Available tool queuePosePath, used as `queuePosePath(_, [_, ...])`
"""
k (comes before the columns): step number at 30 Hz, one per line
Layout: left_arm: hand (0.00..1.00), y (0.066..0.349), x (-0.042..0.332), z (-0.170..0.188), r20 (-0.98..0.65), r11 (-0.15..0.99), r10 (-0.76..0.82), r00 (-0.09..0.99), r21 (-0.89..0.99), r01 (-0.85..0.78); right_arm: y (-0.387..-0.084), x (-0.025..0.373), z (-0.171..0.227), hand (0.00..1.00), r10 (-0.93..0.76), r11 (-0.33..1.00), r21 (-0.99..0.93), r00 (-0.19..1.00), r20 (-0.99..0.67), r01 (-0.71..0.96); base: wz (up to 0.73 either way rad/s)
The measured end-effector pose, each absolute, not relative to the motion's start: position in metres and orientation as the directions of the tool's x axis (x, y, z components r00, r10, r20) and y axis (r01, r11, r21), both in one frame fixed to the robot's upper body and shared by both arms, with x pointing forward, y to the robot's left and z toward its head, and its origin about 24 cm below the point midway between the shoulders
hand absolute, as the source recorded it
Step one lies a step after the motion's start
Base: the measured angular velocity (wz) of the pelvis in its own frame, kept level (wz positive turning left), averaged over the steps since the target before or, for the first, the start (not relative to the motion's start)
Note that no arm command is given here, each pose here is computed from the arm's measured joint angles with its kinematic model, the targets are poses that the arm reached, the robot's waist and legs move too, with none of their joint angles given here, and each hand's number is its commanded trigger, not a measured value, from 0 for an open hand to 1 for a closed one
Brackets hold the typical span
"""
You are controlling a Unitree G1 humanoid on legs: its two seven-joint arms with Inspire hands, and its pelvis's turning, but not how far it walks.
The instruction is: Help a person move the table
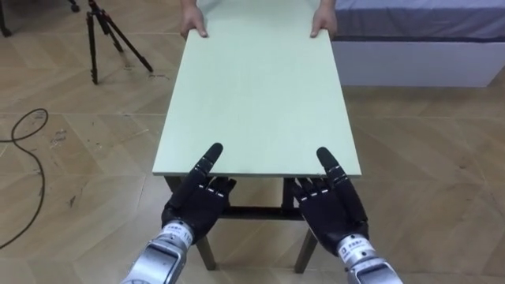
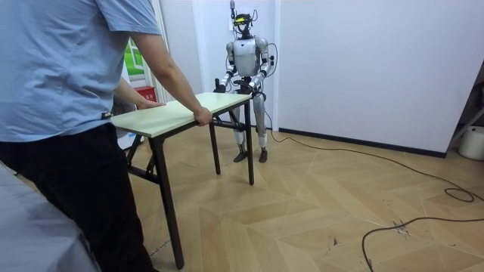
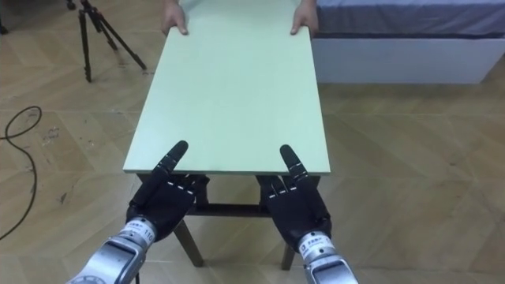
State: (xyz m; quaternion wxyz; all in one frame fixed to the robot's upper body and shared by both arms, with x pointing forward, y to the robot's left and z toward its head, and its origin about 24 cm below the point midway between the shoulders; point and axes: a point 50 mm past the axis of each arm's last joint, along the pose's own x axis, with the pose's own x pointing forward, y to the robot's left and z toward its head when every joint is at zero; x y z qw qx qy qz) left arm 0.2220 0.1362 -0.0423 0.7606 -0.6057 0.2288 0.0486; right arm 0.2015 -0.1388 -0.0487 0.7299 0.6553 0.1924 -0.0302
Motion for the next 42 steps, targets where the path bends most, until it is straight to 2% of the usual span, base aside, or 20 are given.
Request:
queuePosePath(6, [0.00, 0.136, 0.222, -0.043, -0.407, 0.261, -0.203, 0.890, -0.899, -0.352, -0.138, 0.201, -0.049, 0.00, 0.210, 0.138, 0.945, 0.924, -0.320, 0.296, 0.00])
queuePosePath(7, [0.07, 0.136, 0.222, -0.043, -0.407, 0.261, -0.203, 0.890, -0.899, -0.352, -0.138, 0.201, -0.049, 0.00, 0.210, 0.138, 0.945, 0.924, -0.320, 0.297, 0.00])
queuePosePath(8, [0.37, 0.136, 0.222, -0.043, -0.407, 0.260, -0.203, 0.890, -0.899, -0.352, -0.138, 0.201, -0.049, 0.00, 0.210, 0.138, 0.945, 0.924, -0.321, 0.297, 0.00])
queuePosePath(9, [0.77, 0.136, 0.222, -0.042, -0.407, 0.256, -0.204, 0.891, -0.900, -0.353, -0.138, 0.201, -0.049, 0.31, 0.210, 0.138, 0.945, 0.924, -0.321, 0.297, 0.00])
queuePosePath(10, [1.00, 0.136, 0.222, -0.043, -0.407, 0.251, -0.204, 0.891, -0.901, -0.354, -0.137, 0.201, -0.049, 0.57, 0.210, 0.138, 0.945, 0.924, -0.321, 0.297, 0.00])
queuePosePath(11, [1.00, 0.136, 0.222, -0.043, -0.406, 0.237, -0.204, 0.891, -0.903, -0.358, -0.137, 0.201, -0.049, 0.73, 0.209, 0.139, 0.945, 0.923, -0.321, 0.297, 0.00])
queuePosePath(12, [1.00, 0.136, 0.222, -0.044, -0.409, 0.228, -0.203, 0.890, -0.903, -0.363, -0.137, 0.201, -0.049, 1.00, 0.210, 0.139, 0.944, 0.923, -0.322, 0.298, 0.00])
queuePosePath(17, [1.00, 0.138, 0.221, -0.046, -0.415, 0.178, -0.192, 0.889, -0.906, -0.384, -0.136, 0.202, -0.055, 1.00, 0.203, 0.157, 0.933, 0.914, -0.352, 0.325, 0.00])
queuePosePath(27, [1.00, 0.135, 0.215, -0.060, -0.474, 0.163, -0.192, 0.859, -0.879, -0.448, -0.133, 0.208, -0.071, 1.00, 0.188, 0.199, 0.894, 0.879, -0.438, 0.402, -0.02])
queuePosePath(31, [1.00, 0.139, 0.214, -0.061, -0.482, 0.213, -0.190, 0.855, -0.871, -0.444, -0.132, 0.207, -0.072, 1.00, 0.180, 0.210, 0.886, 0.874, -0.451, 0.413, 0.00])
queuePosePath(42, [1.00, 0.139, 0.213, -0.062, -0.499, 0.216, -0.183, 0.847, -0.861, -0.460, -0.135, 0.206, -0.073, 1.00, 0.170, 0.235, 0.872, 0.865, -0.472, 0.430, -0.02])
